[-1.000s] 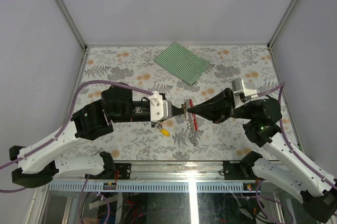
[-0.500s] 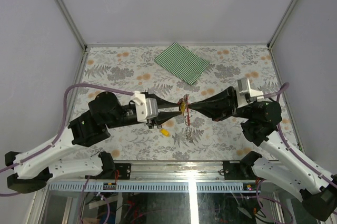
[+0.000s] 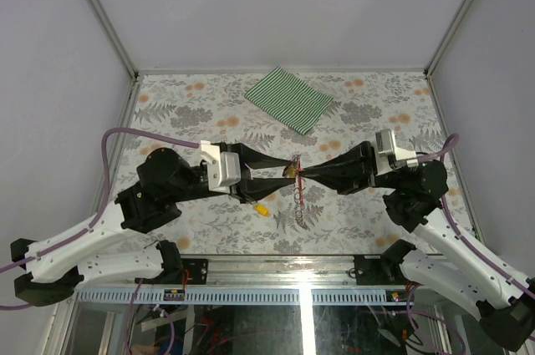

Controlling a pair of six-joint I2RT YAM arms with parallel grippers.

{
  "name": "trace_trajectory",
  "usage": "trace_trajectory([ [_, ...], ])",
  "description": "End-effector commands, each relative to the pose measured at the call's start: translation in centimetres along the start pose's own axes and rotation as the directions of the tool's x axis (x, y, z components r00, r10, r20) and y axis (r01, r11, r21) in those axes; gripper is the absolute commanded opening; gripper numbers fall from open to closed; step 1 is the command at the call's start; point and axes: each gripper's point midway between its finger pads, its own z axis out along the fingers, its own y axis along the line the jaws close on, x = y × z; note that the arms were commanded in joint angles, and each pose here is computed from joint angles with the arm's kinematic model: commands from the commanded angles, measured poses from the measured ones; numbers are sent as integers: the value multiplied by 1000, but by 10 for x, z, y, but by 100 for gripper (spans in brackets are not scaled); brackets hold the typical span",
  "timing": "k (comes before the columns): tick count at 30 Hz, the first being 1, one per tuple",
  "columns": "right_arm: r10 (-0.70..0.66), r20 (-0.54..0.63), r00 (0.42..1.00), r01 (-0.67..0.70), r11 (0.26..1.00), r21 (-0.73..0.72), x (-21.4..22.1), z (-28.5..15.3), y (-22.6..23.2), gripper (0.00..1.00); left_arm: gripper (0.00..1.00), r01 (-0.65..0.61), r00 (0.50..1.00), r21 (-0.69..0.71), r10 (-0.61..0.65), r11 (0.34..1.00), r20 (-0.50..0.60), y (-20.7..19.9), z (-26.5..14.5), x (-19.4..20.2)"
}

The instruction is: Put the keys on the keyring

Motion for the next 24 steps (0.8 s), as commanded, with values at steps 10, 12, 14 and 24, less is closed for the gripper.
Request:
trace_trajectory([
  [10,-114,70,991,119,991,-63,-36,2,19,0,27,-6,1000,47,5,999,14,-6,10,-1],
  [12,-115,72,991,120,990,-68,-37,2,21,0,26,-5,1000,45,4,999,8,-5,11,0],
  [14,-115,72,991,120,990,-70,-37,2,21,0,24,-5,1000,45,4,999,8,-5,11,0],
  [24,-110,61,992,114,991,-75,-32,1,22,0,15,0,1000,84,0,997,3,-10,16,1],
])
